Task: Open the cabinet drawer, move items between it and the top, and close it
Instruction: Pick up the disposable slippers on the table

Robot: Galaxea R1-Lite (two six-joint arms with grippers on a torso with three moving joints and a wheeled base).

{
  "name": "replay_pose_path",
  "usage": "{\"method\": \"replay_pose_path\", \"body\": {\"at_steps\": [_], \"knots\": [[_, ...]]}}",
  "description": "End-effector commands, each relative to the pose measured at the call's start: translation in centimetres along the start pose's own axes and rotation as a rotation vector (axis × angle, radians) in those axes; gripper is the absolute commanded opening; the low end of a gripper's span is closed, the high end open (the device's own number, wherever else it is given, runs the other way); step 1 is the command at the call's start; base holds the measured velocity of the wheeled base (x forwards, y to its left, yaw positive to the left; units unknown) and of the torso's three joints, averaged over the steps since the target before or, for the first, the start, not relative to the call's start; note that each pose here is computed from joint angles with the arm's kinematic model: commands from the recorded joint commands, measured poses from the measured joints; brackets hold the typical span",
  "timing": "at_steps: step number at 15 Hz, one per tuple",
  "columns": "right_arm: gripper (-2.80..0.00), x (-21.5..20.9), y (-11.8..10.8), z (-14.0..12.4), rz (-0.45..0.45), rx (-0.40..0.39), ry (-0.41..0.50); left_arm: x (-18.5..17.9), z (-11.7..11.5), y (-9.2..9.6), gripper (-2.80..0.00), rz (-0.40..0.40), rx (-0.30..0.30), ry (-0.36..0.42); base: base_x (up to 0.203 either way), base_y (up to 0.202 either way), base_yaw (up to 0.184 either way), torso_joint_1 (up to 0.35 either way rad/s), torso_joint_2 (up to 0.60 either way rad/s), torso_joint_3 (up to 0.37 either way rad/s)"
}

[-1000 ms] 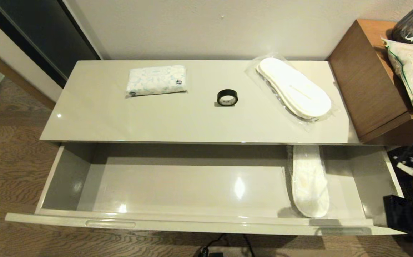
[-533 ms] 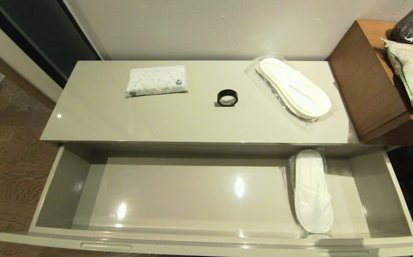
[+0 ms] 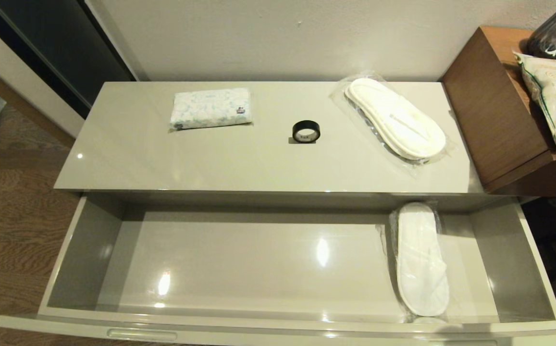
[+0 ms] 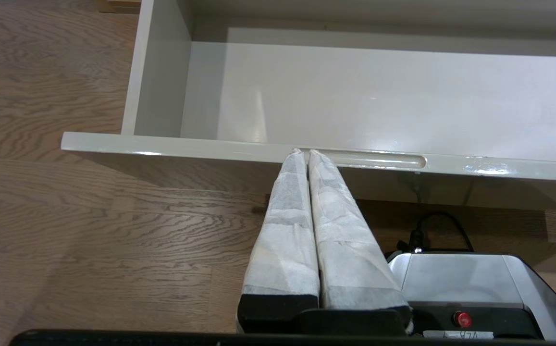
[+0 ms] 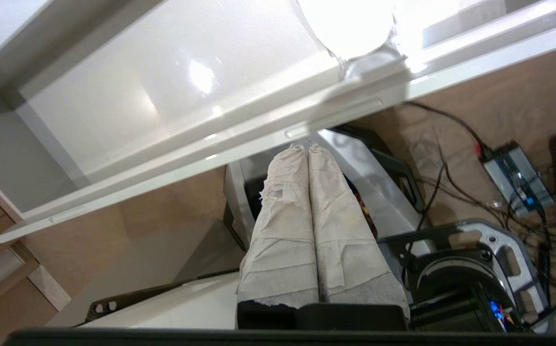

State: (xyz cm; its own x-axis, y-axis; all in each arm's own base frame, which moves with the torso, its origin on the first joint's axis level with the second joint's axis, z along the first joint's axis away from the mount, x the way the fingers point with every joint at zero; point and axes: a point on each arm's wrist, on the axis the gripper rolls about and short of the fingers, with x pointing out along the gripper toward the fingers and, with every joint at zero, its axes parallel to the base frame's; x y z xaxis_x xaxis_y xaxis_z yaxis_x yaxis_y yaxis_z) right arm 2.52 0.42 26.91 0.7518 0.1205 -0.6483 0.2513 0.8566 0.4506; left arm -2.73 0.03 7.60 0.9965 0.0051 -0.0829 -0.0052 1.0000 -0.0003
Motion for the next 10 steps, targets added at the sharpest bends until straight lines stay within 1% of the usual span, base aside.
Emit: {"method": "replay_pose_path", "body": {"at_steps": [1, 2, 4, 6, 8, 10], "knots": [[-2.8, -0.5, -0.1, -0.1, 0.017, -0.007, -0.02, 0.0, 0.0, 0.0, -2.8, 0.001, -0.001, 0.0, 0.0, 0.0, 0.0, 0.0, 0.0, 0.0], [-2.8, -0.5, 0.1, 0.1, 0.031, -0.024, -0.039, 0.0, 0.0, 0.0, -2.8, 0.001, -0.001, 0.0, 0.0, 0.0, 0.0, 0.0, 0.0, 0.0], [-2.8, -0.1, 1.0, 1.3, 0.069, -0.086, -0.115, 0.0, 0.0, 0.0, -2.8, 0.001, -0.001, 0.0, 0.0, 0.0, 0.0, 0.0, 0.0, 0.0], [-2.8, 1.3, 2.2, 2.9, 0.072, -0.129, -0.133, 0.0, 0.0, 0.0, -2.8, 0.001, 0.0, 0.0, 0.0, 0.0, 0.0, 0.0, 0.0, 0.0], [-2.8, 4.3, 3.8, 5.0, 0.057, -0.142, -0.121, 0.0, 0.0, 0.0, -2.8, 0.001, -0.001, 0.0, 0.0, 0.0, 0.0, 0.0, 0.0, 0.0], [-2.8, 8.8, 5.5, 7.2, 0.042, -0.144, -0.107, 0.0, 0.0, 0.0, -2.8, 0.001, -0.001, 0.0, 0.0, 0.0, 0.0, 0.0, 0.0, 0.0]]}}
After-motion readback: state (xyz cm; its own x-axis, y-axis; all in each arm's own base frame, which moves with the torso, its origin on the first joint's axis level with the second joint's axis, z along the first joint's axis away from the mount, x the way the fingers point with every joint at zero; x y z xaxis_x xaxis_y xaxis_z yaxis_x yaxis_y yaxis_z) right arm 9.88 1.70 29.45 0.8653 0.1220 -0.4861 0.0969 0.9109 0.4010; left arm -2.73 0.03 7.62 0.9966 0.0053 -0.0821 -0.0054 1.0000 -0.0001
